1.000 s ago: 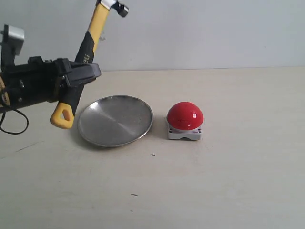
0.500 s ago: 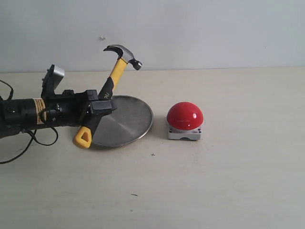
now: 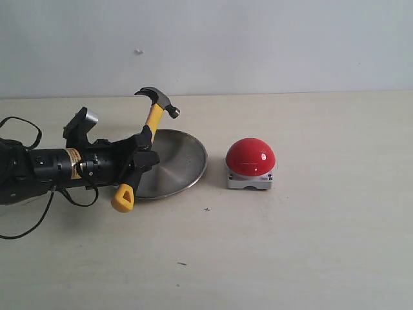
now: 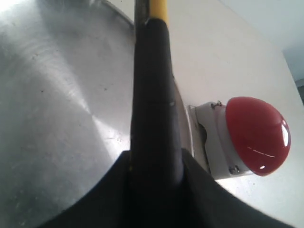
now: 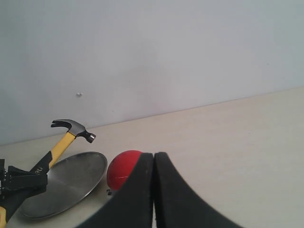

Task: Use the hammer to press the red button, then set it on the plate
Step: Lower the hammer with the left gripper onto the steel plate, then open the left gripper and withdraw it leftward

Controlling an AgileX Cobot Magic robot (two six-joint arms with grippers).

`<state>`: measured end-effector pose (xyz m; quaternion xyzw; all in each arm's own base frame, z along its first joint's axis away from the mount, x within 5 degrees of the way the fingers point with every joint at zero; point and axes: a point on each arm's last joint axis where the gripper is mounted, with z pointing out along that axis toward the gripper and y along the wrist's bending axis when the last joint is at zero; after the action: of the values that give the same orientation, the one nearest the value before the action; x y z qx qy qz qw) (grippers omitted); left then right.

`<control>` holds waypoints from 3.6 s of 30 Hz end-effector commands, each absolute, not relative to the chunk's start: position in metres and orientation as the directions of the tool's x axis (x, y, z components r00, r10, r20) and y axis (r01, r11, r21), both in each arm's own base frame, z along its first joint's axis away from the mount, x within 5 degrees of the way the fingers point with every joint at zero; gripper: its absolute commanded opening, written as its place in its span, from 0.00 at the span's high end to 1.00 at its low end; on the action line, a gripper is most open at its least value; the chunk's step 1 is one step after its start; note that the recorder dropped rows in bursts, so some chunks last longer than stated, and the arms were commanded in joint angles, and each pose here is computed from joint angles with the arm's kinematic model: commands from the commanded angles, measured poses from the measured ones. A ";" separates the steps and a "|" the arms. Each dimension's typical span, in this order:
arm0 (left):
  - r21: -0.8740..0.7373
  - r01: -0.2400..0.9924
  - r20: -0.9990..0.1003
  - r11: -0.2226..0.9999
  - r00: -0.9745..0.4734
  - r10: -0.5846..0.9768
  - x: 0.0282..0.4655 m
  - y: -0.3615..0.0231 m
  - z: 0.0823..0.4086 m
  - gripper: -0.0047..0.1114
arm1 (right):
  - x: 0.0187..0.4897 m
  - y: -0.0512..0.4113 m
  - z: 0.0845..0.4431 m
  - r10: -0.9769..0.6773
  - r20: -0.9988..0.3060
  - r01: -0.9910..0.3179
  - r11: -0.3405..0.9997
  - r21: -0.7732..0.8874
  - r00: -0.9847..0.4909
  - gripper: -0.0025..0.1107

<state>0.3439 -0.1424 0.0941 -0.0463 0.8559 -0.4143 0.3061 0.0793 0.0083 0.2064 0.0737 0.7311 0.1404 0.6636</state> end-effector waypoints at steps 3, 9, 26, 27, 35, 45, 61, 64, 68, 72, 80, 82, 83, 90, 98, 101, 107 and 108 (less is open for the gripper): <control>-0.730 0.218 -0.533 0.648 -0.775 -0.340 0.349 -0.147 0.103 0.96 | 0.079 0.008 0.206 0.291 -0.951 -0.077 0.951 0.299 -0.102 0.98; -0.719 0.222 -0.542 0.658 -0.772 -0.333 0.349 -0.147 0.103 0.96 | 0.079 0.008 0.206 0.291 -0.951 -0.077 0.951 0.299 -0.102 0.98; -0.686 0.224 -0.551 0.692 -0.782 -0.293 0.348 -0.145 0.098 0.96 | 0.079 0.008 0.206 0.291 -0.951 -0.077 0.951 0.299 -0.102 0.98; -0.684 0.228 -0.552 0.693 -0.783 -0.288 0.348 -0.145 0.098 0.96 | 0.079 0.008 0.206 0.291 -0.951 -0.077 0.951 0.299 -0.102 0.98; -0.653 0.285 -0.588 0.702 -0.776 -0.231 0.345 -0.153 0.099 0.96 | 0.079 0.008 0.206 0.291 -0.951 -0.077 0.951 0.299 -0.102 0.98; -0.619 0.274 -0.594 0.736 -0.776 -0.211 0.347 -0.151 0.096 0.96 | 0.079 0.008 0.206 0.291 -0.951 -0.077 0.951 0.299 -0.102 0.98; -0.584 0.289 -0.616 0.758 -0.766 -0.183 0.351 -0.150 0.098 0.96 | 0.079 0.008 0.206 0.291 -0.951 -0.077 0.951 0.299 -0.104 0.98; -0.585 0.291 -0.620 0.757 -0.762 -0.186 0.353 -0.151 0.099 0.90 | 0.079 0.008 0.206 0.291 -0.951 -0.077 0.951 0.299 -0.106 0.98; -0.597 0.280 -0.609 0.752 -0.768 -0.197 0.353 -0.151 0.099 0.76 | 0.079 0.008 0.206 0.291 -0.951 -0.077 0.951 0.299 -0.106 0.98; -0.596 0.283 -0.610 0.752 -0.769 -0.194 0.353 -0.151 0.099 0.74 | 0.079 0.008 0.206 0.291 -0.951 -0.077 0.951 0.299 -0.106 0.98; -0.595 0.286 -0.610 0.752 -0.770 -0.190 0.352 -0.151 0.099 0.74 | 0.079 0.008 0.206 0.291 -0.951 -0.077 0.951 0.299 -0.106 0.98; -0.591 0.292 -0.611 0.752 -0.770 -0.182 0.352 -0.152 0.099 0.74 | 0.079 0.008 0.206 0.291 -0.951 -0.077 0.951 0.299 -0.106 0.98; -0.588 0.297 -0.613 0.752 -0.771 -0.175 0.352 -0.152 0.099 0.74 | 0.079 0.008 0.206 0.291 -0.951 -0.077 0.951 0.299 -0.106 0.98; -0.587 0.295 -0.612 0.754 -0.771 -0.175 0.352 -0.152 0.099 0.65 | 0.079 0.008 0.206 0.291 -0.951 -0.077 0.951 0.299 -0.106 0.98; -0.587 0.295 -0.612 0.754 -0.771 -0.175 0.352 -0.152 0.099 0.53 | 0.079 0.008 0.206 0.291 -0.951 -0.077 0.951 0.299 -0.106 0.98; -0.584 0.301 -0.614 0.754 -0.771 -0.168 0.351 -0.152 0.098 0.47 | 0.079 0.008 0.206 0.291 -0.951 -0.077 0.951 0.299 -0.106 0.98; -0.584 0.300 -0.617 0.754 -0.768 -0.172 0.352 -0.150 0.100 0.48 | 0.079 0.008 0.206 0.291 -0.951 -0.077 0.951 0.299 -0.106 0.98; -0.583 0.304 -0.621 0.753 -0.765 -0.172 0.352 -0.150 0.102 0.49 | 0.079 0.008 0.206 0.291 -0.951 -0.077 0.951 0.299 -0.106 0.98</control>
<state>0.3500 -0.1491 0.0936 0.0293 0.8805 -0.3409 0.3280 0.0793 0.0083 0.2064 0.0737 0.7311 0.1404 0.6636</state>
